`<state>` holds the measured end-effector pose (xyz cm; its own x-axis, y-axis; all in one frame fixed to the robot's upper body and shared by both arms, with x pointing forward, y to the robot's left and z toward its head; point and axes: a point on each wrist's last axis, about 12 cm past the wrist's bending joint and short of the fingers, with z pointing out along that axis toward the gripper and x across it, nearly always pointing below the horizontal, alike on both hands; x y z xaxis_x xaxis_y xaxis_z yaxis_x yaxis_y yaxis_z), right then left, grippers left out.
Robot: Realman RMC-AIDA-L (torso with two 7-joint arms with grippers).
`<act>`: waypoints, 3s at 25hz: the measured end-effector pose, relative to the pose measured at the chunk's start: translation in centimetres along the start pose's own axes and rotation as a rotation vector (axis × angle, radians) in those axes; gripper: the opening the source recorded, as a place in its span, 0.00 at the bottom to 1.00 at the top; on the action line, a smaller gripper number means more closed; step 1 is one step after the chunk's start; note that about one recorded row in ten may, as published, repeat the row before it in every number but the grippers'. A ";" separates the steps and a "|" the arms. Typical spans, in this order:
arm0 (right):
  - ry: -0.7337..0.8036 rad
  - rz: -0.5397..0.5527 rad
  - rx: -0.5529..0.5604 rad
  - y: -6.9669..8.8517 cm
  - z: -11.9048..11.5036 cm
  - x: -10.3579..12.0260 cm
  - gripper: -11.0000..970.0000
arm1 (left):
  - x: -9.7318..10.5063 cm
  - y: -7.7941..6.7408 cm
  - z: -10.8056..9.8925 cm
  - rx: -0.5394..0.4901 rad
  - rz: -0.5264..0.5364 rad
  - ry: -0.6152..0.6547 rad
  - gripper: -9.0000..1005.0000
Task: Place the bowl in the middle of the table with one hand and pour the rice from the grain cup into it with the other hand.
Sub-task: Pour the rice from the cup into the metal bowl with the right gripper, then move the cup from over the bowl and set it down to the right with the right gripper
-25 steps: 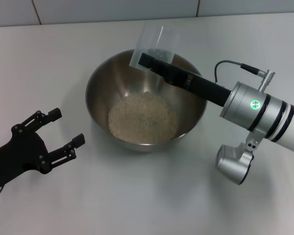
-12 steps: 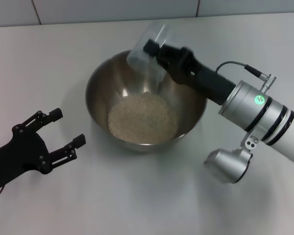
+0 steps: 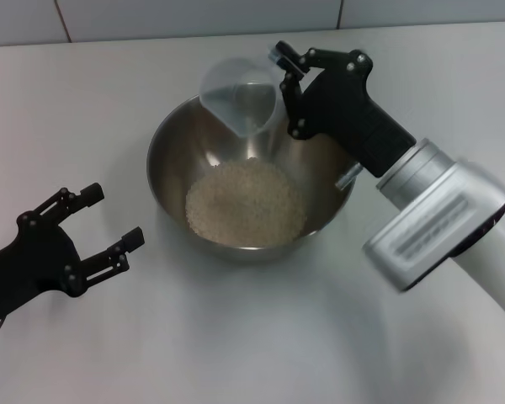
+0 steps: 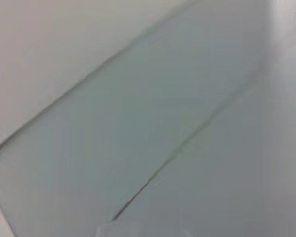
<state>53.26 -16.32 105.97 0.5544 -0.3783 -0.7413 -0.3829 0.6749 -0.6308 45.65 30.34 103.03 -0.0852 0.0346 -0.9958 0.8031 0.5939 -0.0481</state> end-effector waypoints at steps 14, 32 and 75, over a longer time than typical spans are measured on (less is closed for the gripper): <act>0.073 0.756 0.019 -0.3 -0.4 1.1 0.03 | -0.4 0.1 0.2 0.019 0.010 -0.017 0.86; 0.133 0.633 0.449 -5.9 -6.3 4.4 0.03 | -0.3 -0.2 0.3 0.030 0.004 -0.019 0.86; 0.515 0.646 0.386 -4.8 -6.8 8.7 0.03 | -0.7 -0.5 0.2 0.062 -0.004 -0.043 0.86</act>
<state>54.90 -27.17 101.03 -0.1158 -0.0270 -0.9929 -0.1794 0.9838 -0.0059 45.47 29.87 103.72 -0.0638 -0.0030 -0.9980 0.8379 0.5431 -0.0552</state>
